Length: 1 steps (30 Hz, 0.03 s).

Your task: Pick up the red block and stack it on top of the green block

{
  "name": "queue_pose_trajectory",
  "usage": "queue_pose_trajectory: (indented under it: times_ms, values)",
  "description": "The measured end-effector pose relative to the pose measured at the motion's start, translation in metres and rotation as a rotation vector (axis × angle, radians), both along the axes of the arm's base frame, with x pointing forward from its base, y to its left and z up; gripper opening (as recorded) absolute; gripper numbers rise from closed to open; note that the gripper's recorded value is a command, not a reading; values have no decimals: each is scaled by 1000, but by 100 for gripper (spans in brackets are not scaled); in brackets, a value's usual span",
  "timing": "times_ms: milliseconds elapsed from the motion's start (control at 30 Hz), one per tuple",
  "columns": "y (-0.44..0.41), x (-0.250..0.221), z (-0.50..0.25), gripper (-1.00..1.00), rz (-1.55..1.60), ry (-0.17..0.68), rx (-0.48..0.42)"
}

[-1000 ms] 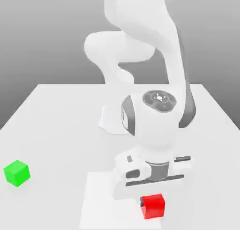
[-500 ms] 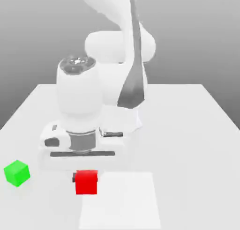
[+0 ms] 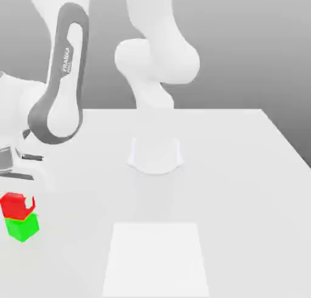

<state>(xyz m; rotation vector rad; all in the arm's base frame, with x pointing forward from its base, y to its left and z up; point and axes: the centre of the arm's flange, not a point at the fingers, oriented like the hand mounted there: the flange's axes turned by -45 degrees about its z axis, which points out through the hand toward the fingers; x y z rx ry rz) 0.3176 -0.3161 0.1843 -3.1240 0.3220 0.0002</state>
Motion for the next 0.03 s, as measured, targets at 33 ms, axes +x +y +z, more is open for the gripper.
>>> queue_pose_trajectory:
  times_ms: [33]
  values:
    - [0,0,0,100,0,0,0]
